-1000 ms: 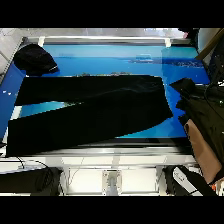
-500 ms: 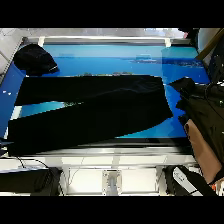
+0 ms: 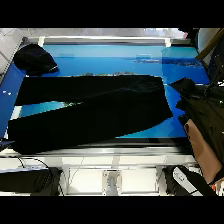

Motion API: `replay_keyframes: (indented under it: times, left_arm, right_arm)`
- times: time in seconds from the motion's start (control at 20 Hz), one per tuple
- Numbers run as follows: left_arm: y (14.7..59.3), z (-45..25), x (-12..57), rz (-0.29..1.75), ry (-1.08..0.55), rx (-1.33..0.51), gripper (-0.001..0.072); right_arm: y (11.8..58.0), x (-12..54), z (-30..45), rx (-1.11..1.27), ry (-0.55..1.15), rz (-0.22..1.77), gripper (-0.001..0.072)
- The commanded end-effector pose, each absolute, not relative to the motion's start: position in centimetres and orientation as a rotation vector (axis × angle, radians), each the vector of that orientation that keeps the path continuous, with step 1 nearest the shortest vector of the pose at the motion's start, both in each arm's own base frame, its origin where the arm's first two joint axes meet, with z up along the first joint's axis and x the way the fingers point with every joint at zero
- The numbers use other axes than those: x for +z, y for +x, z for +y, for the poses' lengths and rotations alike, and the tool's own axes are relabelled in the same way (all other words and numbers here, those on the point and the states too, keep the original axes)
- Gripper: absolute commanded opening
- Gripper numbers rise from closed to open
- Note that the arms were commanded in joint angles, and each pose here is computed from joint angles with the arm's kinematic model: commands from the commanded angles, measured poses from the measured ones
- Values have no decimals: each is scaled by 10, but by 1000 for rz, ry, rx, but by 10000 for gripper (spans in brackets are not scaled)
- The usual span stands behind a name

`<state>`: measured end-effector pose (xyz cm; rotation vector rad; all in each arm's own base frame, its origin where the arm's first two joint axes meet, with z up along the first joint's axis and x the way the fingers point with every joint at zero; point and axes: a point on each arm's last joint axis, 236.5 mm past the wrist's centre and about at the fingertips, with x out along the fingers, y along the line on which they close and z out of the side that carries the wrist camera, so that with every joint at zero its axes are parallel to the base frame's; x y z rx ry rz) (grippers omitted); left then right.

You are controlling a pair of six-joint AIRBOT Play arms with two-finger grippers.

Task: Fold the clothes and pants, and hang the long-sleeved shirts on hangers.

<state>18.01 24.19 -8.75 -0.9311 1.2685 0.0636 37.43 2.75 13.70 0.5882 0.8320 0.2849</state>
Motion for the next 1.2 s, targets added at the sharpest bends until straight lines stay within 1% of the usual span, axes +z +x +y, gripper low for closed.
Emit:
replay_keyframes:
  times: [0.0,0.05,0.15,0.2,0.35,0.45,0.5,0.55,0.65,0.8,0.9,1.0,1.15]
  left_arm:
    - [181,241,-85,1267,-964,78,7]
    - [182,241,-84,1265,-965,86,7]
    - [184,246,-79,1247,-941,107,7]
    - [188,248,-74,1225,-936,114,6]
    - [216,249,-51,1089,-989,105,6]
    - [227,250,-36,1033,-980,107,6]
    - [229,252,-31,1022,-958,119,6]
    - [231,255,-27,1010,-936,136,6]
    - [234,261,-21,990,-900,164,6]
    - [237,260,-19,990,-882,164,6]
    - [239,259,-18,992,-887,163,5]
    - [239,258,-17,991,-883,163,6]
    - [240,262,-17,983,-873,178,5]
  right_arm:
    - [365,123,5,207,483,874,449]
    - [351,111,-9,153,431,933,449]
    - [311,72,-26,51,443,1065,449]
    - [301,54,-25,22,510,1066,450]
    - [290,-14,-10,-50,750,998,451]
    - [276,-53,-10,-110,799,1035,453]
    - [270,-63,-8,-118,809,1059,491]
    - [269,-67,-7,-119,808,1068,514]
    - [276,-70,-13,-143,825,1043,531]
    - [283,-90,-4,-120,883,1079,531]
    - [305,-101,5,-84,920,1035,530]
    - [327,-106,3,-99,960,976,530]
    - [340,-110,-7,-127,963,964,519]
